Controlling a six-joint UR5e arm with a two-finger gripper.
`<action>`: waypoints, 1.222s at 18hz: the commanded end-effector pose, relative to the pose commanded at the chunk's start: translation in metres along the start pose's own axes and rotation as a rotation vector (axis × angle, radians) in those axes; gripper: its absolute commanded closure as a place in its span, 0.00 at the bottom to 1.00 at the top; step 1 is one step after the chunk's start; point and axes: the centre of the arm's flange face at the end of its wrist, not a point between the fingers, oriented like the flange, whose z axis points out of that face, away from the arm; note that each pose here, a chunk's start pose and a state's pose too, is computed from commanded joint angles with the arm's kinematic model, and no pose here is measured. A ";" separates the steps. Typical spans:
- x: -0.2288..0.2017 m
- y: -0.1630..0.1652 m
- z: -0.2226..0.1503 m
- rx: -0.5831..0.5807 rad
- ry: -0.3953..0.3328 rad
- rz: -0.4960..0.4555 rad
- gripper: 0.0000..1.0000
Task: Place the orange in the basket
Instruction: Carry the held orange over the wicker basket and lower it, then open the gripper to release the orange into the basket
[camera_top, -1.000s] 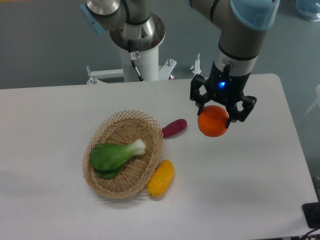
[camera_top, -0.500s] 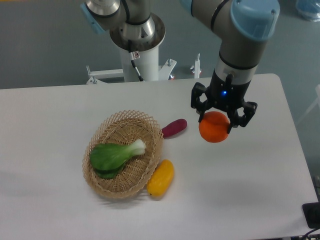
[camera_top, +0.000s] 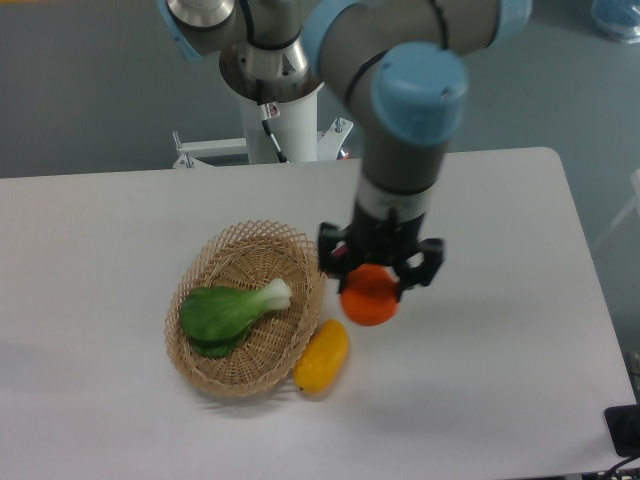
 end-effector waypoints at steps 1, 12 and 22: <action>0.013 -0.001 0.013 -0.008 0.007 -0.011 0.33; 0.076 0.018 0.124 -0.092 -0.072 -0.010 0.33; 0.100 0.027 0.169 -0.168 -0.109 0.037 0.32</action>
